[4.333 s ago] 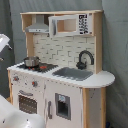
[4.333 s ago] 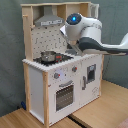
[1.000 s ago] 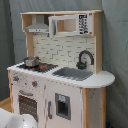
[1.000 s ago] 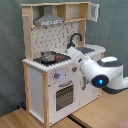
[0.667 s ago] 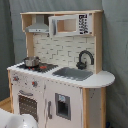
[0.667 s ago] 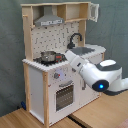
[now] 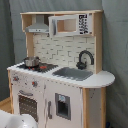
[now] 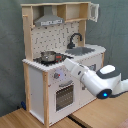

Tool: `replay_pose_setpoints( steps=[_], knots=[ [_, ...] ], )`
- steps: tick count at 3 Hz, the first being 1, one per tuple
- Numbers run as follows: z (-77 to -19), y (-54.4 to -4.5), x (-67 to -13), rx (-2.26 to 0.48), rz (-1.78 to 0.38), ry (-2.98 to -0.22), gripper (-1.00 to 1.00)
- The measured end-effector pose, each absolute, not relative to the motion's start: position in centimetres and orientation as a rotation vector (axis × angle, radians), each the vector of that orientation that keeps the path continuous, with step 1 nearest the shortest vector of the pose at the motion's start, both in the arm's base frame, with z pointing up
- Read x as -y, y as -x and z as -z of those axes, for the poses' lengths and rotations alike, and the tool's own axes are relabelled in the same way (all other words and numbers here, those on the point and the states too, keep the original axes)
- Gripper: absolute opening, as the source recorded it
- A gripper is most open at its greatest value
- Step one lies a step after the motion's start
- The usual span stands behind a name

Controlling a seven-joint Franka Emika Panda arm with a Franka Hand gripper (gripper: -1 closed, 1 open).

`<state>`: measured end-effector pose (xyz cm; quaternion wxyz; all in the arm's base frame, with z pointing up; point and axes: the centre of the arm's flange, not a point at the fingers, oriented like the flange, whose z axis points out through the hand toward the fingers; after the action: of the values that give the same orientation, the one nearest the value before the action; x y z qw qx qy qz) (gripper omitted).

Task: Play with the kitchen

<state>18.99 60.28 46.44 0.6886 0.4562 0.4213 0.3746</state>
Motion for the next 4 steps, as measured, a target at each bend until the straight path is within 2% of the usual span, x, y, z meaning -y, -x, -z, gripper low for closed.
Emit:
replay_pose_setpoints(
  steps=[4],
  knots=[
    [-39.6, -10.8, -59.4, -1.11, -0.892, -0.556, 1.0]
  ],
)
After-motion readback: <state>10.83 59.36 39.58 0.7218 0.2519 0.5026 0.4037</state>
